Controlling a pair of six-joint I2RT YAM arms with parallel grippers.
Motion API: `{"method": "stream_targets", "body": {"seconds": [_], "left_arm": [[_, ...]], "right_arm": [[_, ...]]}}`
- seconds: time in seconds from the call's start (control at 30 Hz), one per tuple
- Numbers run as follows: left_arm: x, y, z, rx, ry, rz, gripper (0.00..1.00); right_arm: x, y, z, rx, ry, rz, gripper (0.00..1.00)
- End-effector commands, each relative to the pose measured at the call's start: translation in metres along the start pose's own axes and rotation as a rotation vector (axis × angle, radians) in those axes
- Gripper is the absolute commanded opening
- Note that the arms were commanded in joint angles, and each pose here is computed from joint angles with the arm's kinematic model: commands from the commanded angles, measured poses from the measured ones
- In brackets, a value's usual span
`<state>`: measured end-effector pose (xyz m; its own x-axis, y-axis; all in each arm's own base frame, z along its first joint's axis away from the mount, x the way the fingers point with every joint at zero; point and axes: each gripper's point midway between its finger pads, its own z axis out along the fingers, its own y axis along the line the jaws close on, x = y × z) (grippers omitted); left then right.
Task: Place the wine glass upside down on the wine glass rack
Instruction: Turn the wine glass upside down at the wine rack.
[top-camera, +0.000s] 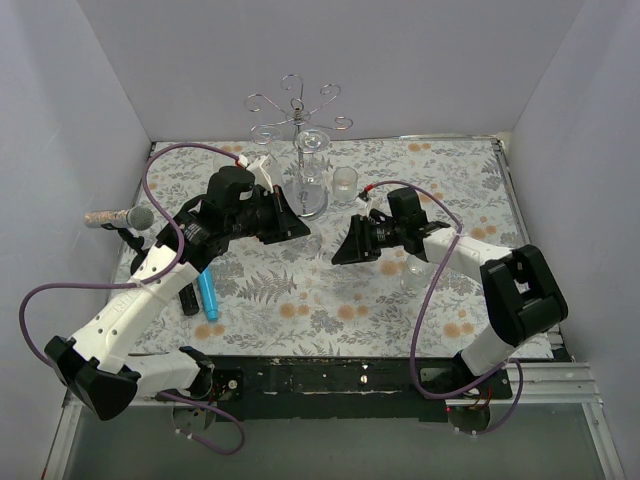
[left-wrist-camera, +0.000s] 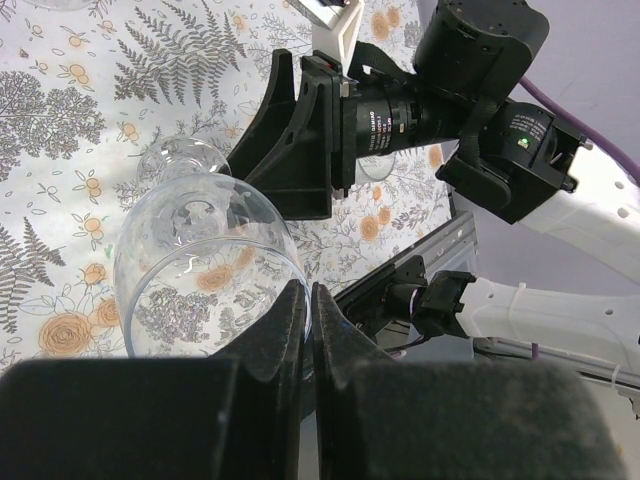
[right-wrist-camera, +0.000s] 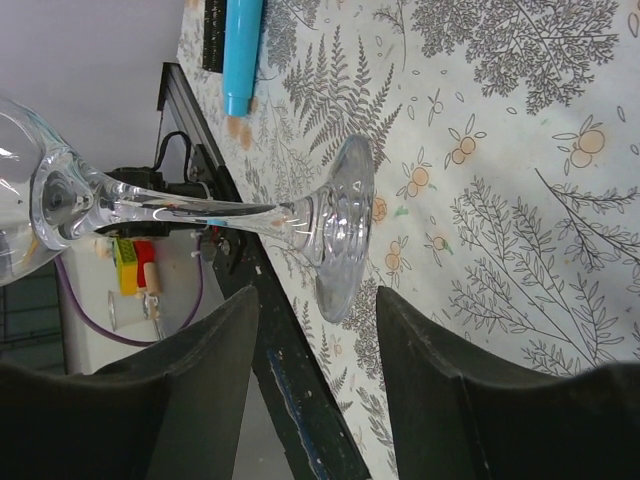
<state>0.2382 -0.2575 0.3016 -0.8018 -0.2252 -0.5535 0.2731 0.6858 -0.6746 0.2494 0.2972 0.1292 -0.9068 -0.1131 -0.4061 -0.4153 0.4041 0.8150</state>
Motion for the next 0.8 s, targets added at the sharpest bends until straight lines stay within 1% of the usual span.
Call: {"method": "stream_targets", "body": {"seconds": [0.0, 0.27, 0.3, 0.4, 0.5, 0.53, 0.67, 0.7, 0.73, 0.77], "left_arm": [[-0.019, -0.030, -0.013, 0.100, -0.069, 0.032, 0.00], [-0.017, -0.030, -0.013, 0.107, -0.059, 0.029, 0.00], [-0.016, -0.030, -0.012, 0.106, -0.055, 0.029, 0.00], [-0.014, -0.028, -0.012, 0.103, -0.048, 0.027, 0.00], [-0.012, -0.027, -0.011, 0.102, -0.044, 0.024, 0.00], [-0.012, -0.027, -0.012, 0.105, -0.045, 0.025, 0.00], [-0.011, -0.029, -0.015, 0.112, -0.046, 0.027, 0.00], [-0.010, -0.029, -0.016, 0.113, -0.045, 0.027, 0.03], [-0.011, -0.030, -0.019, 0.115, -0.051, 0.028, 0.08], [-0.011, -0.028, -0.019, 0.111, -0.053, 0.028, 0.17]], "right_arm": [[-0.017, 0.020, 0.003, -0.083, -0.023, -0.034, 0.57], [-0.017, 0.016, 0.009, -0.100, -0.011, -0.001, 0.47], [-0.017, 0.016, 0.009, -0.102, -0.012, 0.001, 0.43], [-0.017, 0.015, 0.008, -0.103, -0.025, -0.002, 0.24], [-0.017, 0.016, 0.006, -0.107, -0.044, -0.016, 0.03], [-0.017, 0.017, 0.005, -0.109, -0.050, -0.019, 0.01], [-0.020, 0.017, -0.001, -0.104, -0.072, -0.038, 0.01], [-0.021, 0.017, -0.002, -0.101, -0.079, -0.047, 0.01], [-0.021, 0.016, -0.004, -0.096, -0.084, -0.047, 0.01], [-0.021, 0.016, -0.005, -0.093, -0.092, -0.060, 0.01]]}}
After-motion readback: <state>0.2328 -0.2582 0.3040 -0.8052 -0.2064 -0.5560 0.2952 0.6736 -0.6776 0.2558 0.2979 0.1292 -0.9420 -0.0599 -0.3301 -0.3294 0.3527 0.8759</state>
